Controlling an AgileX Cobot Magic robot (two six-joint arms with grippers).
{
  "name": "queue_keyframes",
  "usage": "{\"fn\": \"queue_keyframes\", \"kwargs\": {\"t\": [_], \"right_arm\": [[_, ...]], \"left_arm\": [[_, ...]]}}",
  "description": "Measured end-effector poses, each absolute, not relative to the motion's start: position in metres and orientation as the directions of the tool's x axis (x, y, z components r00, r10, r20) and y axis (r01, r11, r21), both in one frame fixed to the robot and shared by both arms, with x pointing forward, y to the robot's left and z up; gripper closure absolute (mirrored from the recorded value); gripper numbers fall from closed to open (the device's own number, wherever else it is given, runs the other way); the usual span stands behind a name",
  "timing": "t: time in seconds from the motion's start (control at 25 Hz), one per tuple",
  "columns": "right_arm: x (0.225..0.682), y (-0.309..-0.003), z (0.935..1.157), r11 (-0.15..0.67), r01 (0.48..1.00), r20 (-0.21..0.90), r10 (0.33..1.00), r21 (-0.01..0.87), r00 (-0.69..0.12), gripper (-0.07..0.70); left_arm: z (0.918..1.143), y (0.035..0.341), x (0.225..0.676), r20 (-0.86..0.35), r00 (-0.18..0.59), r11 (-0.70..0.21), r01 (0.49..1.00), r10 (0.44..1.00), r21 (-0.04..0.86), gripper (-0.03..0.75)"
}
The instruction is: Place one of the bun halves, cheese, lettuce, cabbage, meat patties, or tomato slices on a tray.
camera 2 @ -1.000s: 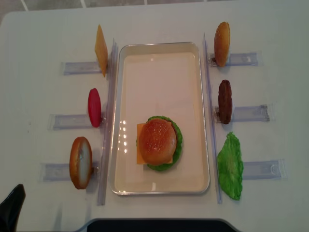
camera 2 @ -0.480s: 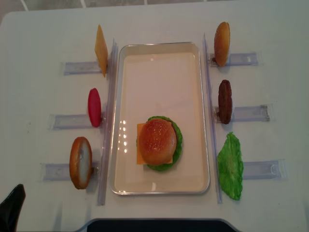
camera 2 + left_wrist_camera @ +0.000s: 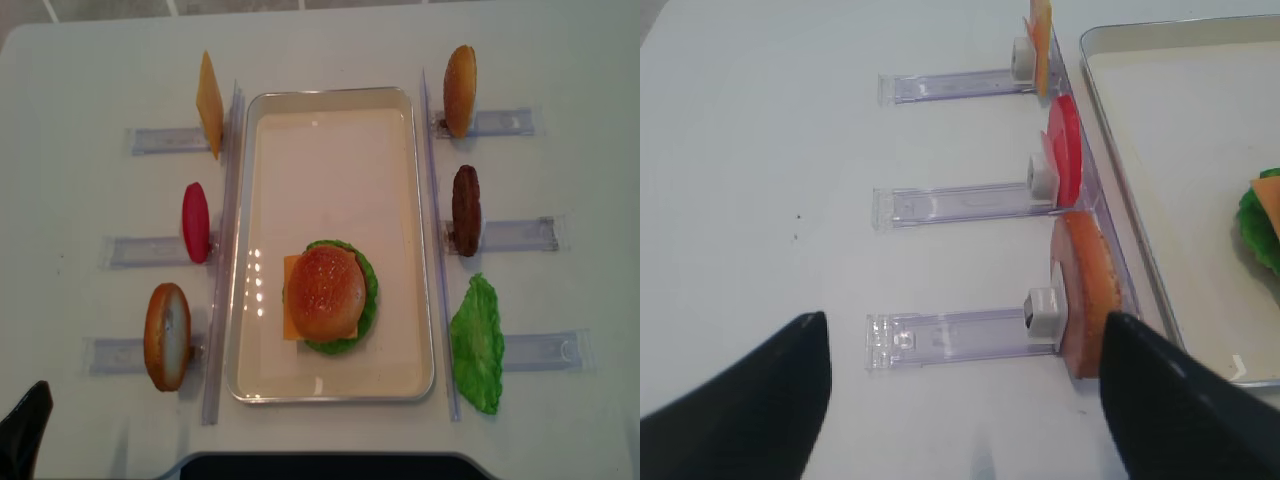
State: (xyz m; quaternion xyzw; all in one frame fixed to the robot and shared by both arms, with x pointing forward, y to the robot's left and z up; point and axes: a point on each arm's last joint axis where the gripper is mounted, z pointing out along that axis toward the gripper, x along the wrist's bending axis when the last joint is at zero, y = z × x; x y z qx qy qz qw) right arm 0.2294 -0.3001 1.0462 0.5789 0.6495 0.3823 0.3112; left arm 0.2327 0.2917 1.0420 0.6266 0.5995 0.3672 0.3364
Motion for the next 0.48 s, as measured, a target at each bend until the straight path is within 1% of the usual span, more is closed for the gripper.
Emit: {"fn": "queue_keyframes", "kwargs": {"t": [0.48], "right_arm": [[0.2294,-0.3001,1.0462,0.037,0.514,0.038,0.99,0.857,-0.136,0.044]], "left_arm": [[1.042,0.2917,0.2327,0.057,0.012,-0.055,0.504,0.998,0.862,0.074]]}}
